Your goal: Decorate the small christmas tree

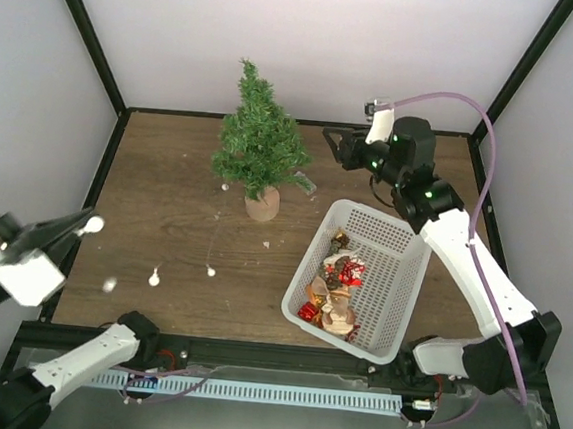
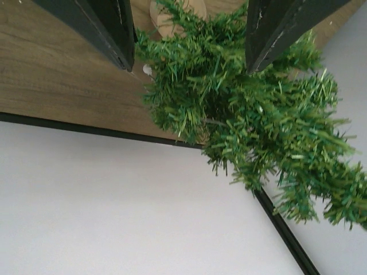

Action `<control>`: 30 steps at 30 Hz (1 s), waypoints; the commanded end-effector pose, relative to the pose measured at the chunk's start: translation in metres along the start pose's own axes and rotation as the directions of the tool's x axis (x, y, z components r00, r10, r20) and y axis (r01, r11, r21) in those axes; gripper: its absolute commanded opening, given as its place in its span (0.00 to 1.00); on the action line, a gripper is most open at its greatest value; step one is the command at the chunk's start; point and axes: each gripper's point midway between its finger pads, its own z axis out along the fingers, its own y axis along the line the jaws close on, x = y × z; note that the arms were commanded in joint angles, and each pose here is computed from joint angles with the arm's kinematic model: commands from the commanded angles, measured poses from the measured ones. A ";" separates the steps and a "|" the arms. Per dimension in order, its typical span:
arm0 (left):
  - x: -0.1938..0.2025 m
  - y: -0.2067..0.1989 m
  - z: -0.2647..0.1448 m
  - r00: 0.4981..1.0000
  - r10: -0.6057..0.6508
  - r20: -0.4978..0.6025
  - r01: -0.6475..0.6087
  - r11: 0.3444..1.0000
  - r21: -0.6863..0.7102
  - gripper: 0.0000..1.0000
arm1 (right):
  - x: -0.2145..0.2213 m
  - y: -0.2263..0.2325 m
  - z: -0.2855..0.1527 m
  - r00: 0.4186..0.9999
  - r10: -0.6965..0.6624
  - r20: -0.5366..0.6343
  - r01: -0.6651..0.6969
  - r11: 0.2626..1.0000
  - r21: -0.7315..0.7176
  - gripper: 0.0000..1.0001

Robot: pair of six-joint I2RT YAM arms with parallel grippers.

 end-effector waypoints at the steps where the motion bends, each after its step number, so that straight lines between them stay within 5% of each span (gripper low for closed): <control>1: -0.054 0.015 0.041 0.974 -0.060 0.219 0.043 0.996 0.085 0.00 | 0.002 0.006 -0.023 0.999 -0.033 0.016 0.034 0.999 -0.018 0.46; 7: -0.075 0.027 0.115 0.948 -0.155 0.279 0.096 0.972 0.216 0.00 | -0.007 0.027 -0.062 0.996 -0.060 0.067 0.065 0.995 -0.081 0.49; 12: -0.085 0.050 0.174 0.942 -0.124 0.313 0.064 0.979 0.195 0.00 | -0.016 0.033 -0.086 0.995 -0.051 0.087 0.058 0.995 -0.076 0.50; 20: -0.084 0.014 0.295 0.914 0.335 0.226 -0.349 0.937 0.021 0.00 | -0.011 0.041 -0.101 0.993 -0.048 0.104 0.061 0.991 -0.120 0.51; 27: -0.098 0.026 0.367 0.779 0.604 0.165 -0.569 0.793 -0.218 0.00 | -0.007 0.041 -0.103 0.993 -0.036 0.112 0.050 0.991 -0.127 0.51; 30: -0.100 0.031 0.390 0.682 0.727 0.085 -0.674 0.669 -0.314 0.00 | -0.008 0.036 -0.106 0.991 -0.027 0.127 0.040 0.994 -0.099 0.51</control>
